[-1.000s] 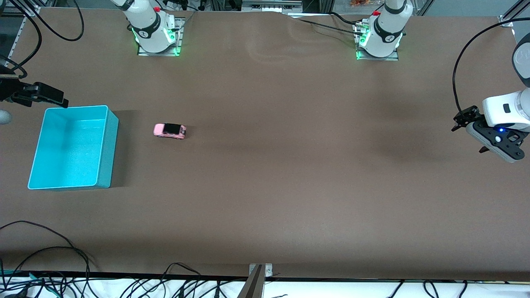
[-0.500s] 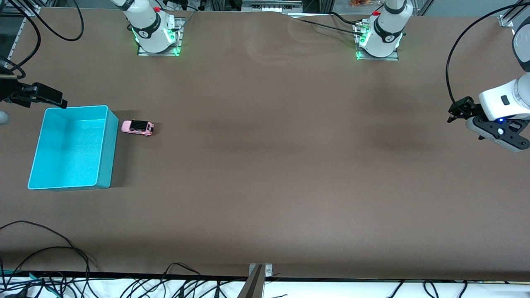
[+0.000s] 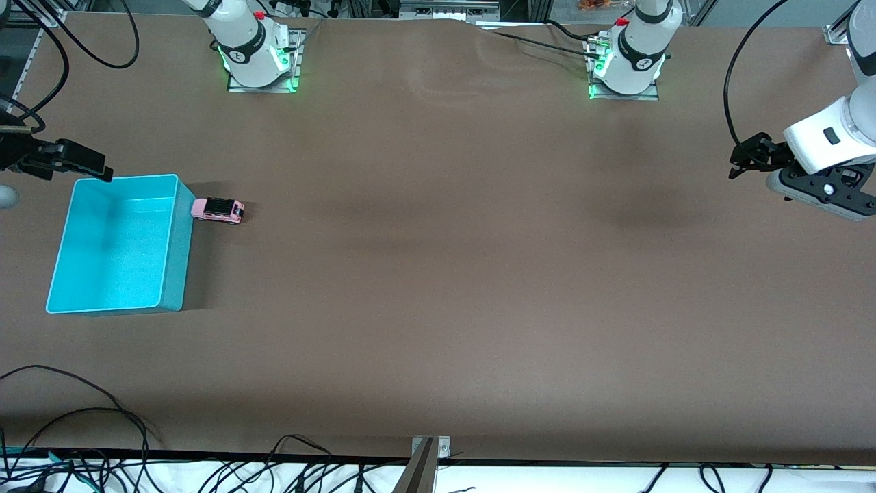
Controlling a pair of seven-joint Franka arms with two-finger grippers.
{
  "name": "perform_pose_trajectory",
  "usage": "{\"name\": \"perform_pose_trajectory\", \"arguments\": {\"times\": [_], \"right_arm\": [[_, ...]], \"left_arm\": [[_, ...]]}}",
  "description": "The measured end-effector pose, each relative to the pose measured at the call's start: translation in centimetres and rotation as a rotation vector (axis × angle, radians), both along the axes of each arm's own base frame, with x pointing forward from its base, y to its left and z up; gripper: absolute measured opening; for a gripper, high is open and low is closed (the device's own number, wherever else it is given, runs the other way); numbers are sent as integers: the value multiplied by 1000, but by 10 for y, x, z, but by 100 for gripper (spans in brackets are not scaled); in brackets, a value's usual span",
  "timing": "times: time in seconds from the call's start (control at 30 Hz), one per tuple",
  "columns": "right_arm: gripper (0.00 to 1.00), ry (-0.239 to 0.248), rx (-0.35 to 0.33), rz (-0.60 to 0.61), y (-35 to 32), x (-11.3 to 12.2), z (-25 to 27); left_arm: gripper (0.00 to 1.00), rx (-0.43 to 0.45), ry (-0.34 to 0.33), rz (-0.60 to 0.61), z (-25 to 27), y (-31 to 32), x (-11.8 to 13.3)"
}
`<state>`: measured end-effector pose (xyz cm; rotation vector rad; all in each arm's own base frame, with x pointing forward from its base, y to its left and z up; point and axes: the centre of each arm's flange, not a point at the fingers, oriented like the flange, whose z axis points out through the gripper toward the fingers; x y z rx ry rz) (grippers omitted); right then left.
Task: Wind and store pink jeep toy
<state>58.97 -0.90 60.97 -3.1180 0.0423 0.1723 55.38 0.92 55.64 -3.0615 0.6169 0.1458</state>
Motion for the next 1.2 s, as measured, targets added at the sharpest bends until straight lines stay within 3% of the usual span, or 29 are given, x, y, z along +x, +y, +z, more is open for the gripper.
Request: {"name": "perform_pose_trajectory", "arguments": {"times": [0.13, 0.6, 0.93, 1.2], "right_arm": [[100, -14, 0, 33, 20, 4, -4], [100, -62, 0, 65, 42, 20, -29], [100, -90, 0, 70, 45, 26, -68], [100, -153, -1, 126, 32, 23, -128]], "left_arm": [[100, 0, -34, 47, 21, 7, -10], [100, 0, -48, 154, 67, 14, -46], [100, 1, -42, 160, 65, 15, -47], [100, 0, -47, 171, 67, 19, -46]]}}
